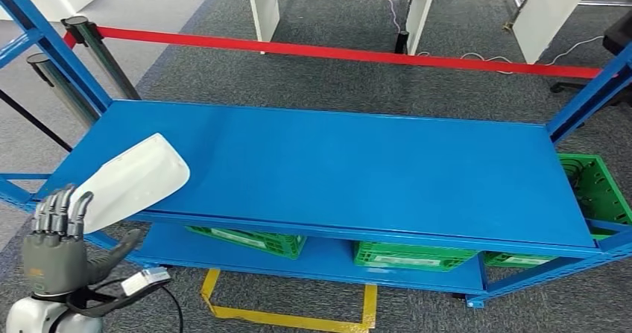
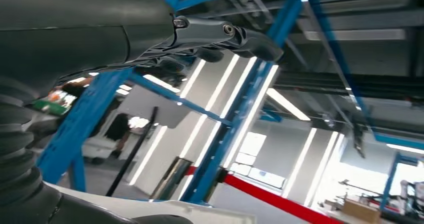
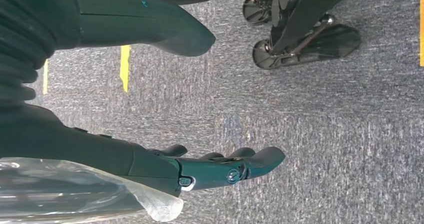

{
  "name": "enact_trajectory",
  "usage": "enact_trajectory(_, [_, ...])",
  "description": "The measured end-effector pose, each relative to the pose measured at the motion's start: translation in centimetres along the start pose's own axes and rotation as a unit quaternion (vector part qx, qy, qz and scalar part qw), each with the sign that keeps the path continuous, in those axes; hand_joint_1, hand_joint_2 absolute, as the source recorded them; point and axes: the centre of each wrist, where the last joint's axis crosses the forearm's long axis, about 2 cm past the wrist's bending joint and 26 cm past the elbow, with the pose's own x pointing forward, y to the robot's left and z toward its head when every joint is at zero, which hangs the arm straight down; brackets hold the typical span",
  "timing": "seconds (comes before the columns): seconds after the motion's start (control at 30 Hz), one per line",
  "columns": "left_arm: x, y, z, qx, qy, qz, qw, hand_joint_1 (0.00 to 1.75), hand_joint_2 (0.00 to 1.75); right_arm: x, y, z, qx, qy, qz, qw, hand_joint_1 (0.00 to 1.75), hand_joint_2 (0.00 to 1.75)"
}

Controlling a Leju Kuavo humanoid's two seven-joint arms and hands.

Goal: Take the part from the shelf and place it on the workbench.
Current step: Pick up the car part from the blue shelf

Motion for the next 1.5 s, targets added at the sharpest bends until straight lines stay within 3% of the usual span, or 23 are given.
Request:
enact_trajectory(0.2, [-0.8,0.1,0.4,-0.048,-0.046,-0.050,0.997,0.00,1.75,0.0,0.0,0.0,0.003,0.000,0.003,1.000,0.00,1.75])
enact_trajectory(0.6, [-2.3,-0.1,1.1,-0.101,-0.062,-0.102,0.988,0.00,1.75,0.1,0.0,0.0,0.007,0.002,0.008,1.000,0.00,1.75])
enact_trajectory(0.73, [-3.2,-0.6,1.5,-0.128,-0.040,-0.125,0.983,0.00,1.75,0.2,-0.1,-0.1,0.010,0.001,0.013,1.000,0.00,1.75])
enact_trajectory(0.93, [-4.8,-2.1,1.6,-0.168,0.039,-0.164,0.971,0.00,1.75,0.4,-0.3,-0.2,0.011,-0.003,0.025,1.000,0.00,1.75])
enact_trajectory(1.5, [-7.5,-5.6,1.0,-0.241,0.065,-0.211,0.945,0.00,1.75,0.9,-0.8,-0.3,0.015,-0.006,0.046,0.999,0.00,1.75])
